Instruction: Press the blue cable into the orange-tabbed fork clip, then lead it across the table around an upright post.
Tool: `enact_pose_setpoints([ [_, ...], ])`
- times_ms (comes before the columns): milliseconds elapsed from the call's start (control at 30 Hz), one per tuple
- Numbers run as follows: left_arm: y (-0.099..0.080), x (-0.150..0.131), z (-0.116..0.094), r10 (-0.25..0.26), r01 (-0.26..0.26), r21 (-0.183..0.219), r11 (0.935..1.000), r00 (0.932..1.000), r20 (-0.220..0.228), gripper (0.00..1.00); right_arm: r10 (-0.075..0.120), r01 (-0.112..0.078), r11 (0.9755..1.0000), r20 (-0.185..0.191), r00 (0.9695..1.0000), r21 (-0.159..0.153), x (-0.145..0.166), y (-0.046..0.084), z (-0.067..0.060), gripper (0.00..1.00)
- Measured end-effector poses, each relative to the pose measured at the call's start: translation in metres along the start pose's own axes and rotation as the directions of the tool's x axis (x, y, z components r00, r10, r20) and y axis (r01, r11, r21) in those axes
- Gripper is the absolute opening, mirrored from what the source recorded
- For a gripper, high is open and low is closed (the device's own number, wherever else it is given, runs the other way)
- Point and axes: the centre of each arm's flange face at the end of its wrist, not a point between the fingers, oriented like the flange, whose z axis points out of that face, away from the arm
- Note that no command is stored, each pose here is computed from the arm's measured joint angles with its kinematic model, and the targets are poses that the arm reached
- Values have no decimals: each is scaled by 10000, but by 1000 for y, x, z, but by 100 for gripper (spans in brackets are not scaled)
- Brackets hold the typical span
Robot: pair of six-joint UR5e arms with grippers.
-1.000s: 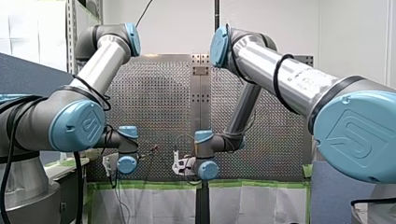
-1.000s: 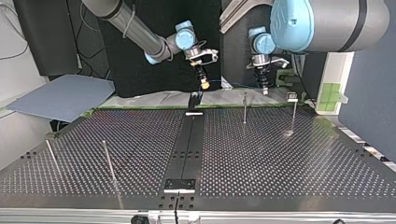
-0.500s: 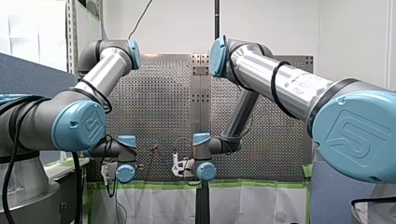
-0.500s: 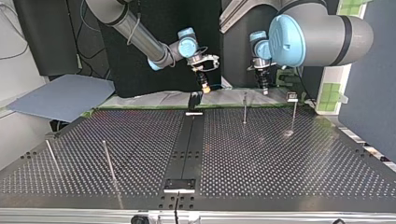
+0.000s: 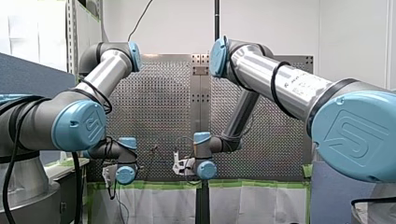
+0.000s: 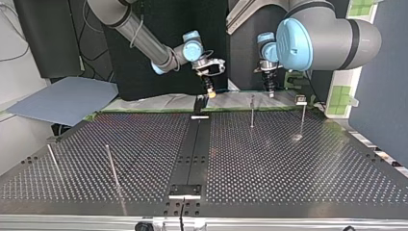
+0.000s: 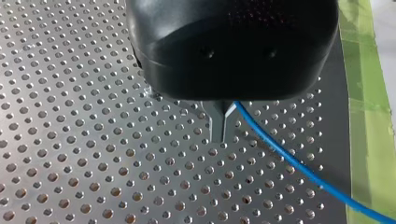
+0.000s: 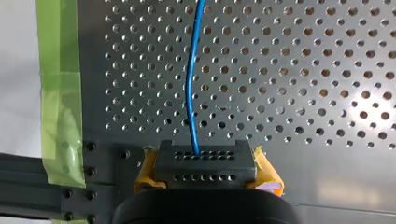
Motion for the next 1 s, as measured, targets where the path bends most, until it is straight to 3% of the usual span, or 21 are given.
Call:
enact_pose_setpoints([
  [400, -2, 0, -1, 86, -86, 63, 9999, 9999, -95, 0, -55, 61, 9997, 261, 9996, -255, -2, 18, 2, 0],
  [633, -2, 4, -6, 445, -445, 13, 9990, 9977, -513, 0, -399, 413, 9987, 492, 9980, -284, -4, 16, 0, 0],
  [833, -1, 4, -9, 564, -565, 3, 9984, 9956, -754, 0, -791, 856, 9940, 921, 9926, -687, -3, 20, -5, 0],
  [1000, -3, -4, -15, 578, -571, 121, 9983, 9954, -761, 0, -863, 947, 9920, 994, 9913, -839, 6, 20, -6, 0],
])
